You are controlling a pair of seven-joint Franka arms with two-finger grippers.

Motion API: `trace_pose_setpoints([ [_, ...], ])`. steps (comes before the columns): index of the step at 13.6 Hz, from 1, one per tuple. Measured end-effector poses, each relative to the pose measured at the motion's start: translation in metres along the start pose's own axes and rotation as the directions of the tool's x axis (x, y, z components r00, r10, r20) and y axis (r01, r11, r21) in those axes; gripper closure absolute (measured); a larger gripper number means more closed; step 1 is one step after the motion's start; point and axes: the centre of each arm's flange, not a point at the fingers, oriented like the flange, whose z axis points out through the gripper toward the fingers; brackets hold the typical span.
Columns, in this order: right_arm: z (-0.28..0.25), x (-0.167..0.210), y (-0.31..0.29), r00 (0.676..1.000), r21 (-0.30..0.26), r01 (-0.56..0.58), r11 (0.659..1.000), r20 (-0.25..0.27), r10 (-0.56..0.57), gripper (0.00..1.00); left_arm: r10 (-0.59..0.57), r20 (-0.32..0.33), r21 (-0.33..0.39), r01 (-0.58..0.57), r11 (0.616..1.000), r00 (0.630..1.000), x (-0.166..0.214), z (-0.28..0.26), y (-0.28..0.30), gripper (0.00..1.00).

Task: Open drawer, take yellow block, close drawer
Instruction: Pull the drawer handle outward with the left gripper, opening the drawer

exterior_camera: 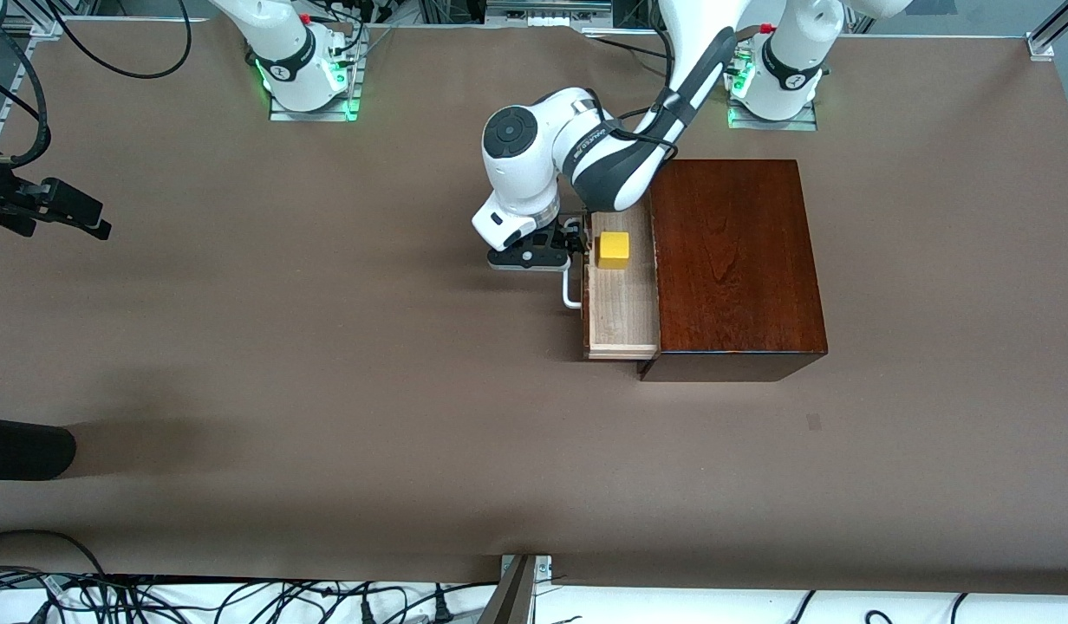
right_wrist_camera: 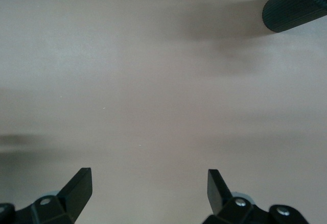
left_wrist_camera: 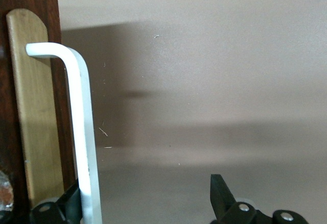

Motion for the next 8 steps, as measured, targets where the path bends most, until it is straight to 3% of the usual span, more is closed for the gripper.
trace_pose_setpoints([
  [8, 0.0, 0.0, 0.0, 1.0, 0.0, 0.0, 1.0, 0.0, 0.0, 0.0, -0.004, 0.0, -0.007, 0.004, 1.0, 1.0, 0.0003, -0.0026, 0.0018, 0.0],
])
